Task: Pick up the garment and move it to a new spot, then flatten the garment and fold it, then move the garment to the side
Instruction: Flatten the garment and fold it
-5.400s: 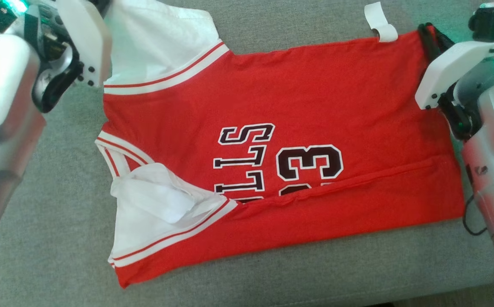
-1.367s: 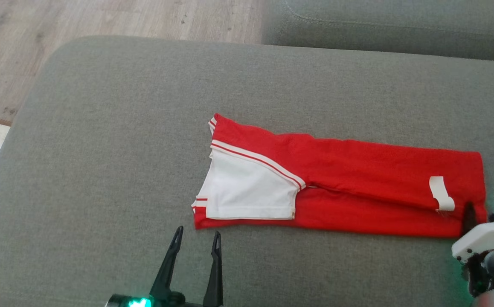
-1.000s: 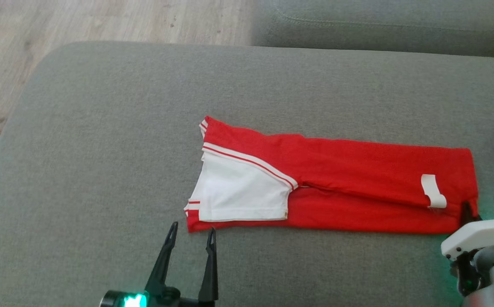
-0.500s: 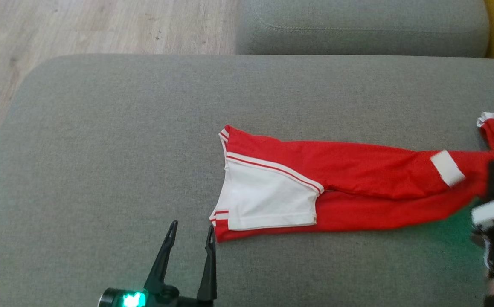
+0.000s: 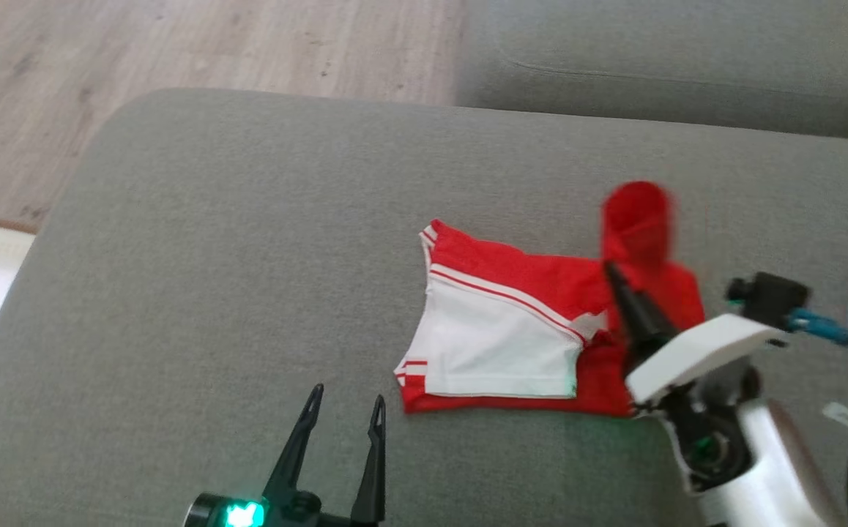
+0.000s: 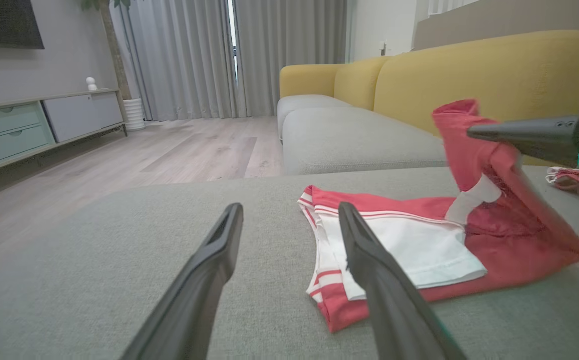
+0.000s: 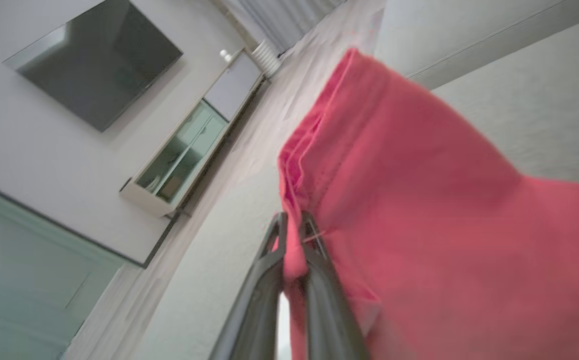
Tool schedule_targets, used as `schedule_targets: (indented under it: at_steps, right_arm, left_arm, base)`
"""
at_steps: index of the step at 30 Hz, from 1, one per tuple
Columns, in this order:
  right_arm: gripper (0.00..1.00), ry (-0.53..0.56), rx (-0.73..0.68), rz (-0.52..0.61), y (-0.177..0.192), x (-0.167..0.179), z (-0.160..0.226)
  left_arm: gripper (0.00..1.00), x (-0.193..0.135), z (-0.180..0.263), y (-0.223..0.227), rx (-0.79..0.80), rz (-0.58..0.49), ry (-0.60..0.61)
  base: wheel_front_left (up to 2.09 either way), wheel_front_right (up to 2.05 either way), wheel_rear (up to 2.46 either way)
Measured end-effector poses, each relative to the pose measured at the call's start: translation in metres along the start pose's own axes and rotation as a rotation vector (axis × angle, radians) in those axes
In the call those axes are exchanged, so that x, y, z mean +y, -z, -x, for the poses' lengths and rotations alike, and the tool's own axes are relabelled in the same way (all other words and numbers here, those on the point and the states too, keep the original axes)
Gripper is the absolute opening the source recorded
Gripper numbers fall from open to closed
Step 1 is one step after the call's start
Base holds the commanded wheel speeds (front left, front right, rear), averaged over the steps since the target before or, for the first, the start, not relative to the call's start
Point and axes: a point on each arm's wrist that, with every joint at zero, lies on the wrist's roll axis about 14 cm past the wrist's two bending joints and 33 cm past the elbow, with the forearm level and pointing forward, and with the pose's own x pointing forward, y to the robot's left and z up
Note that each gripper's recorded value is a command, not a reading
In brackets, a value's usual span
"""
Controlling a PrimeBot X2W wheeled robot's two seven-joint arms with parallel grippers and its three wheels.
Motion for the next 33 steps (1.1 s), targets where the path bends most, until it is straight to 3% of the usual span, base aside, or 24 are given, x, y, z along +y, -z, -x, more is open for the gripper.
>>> schedule_targets:
  at_steps: [8,16,17,19,20,27,33]
  right_arm:
    - [0.00,-0.147,0.140,0.028,0.042,0.049,-0.025]
    - [0.00,-0.209,0.261,0.037,0.086,0.070,-0.036]
    - [0.08,-0.213,0.268,0.035,0.089,0.071,-0.036]
    - [0.44,-0.221,0.273,0.039,0.093,0.074,-0.038]
    - [1.00,-0.225,0.265,0.036,0.093,0.075,-0.039]
    - [1.00,-0.277,0.143,0.015,0.073,0.093,-0.044]
    - [1.00,-0.220,-0.055,0.092,0.024,0.069,-0.036]
  left_arm:
    - [1.00,0.009,0.007,0.005,0.018,0.011,-0.046]
    - [1.00,0.018,0.009,0.002,0.012,0.016,-0.088]
    - [1.00,0.019,0.009,0.003,0.014,0.016,-0.091]
    - [1.00,0.020,0.009,0.003,0.016,0.016,-0.095]
    - [1.00,0.020,0.009,0.003,0.016,0.017,-0.097]
    - [1.00,0.018,0.007,0.002,0.012,0.022,-0.088]
    - [1.00,0.011,0.003,-0.002,-0.008,0.017,-0.056]
  base:
    - [0.00,0.00,0.00]
    - [0.00,0.00,0.00]
    - [0.00,0.00,0.00]
    - [0.00,0.00,0.00]
    - [0.00,0.00,0.00]
    - [0.00,0.00,0.00]
    - [0.00,0.00,0.00]
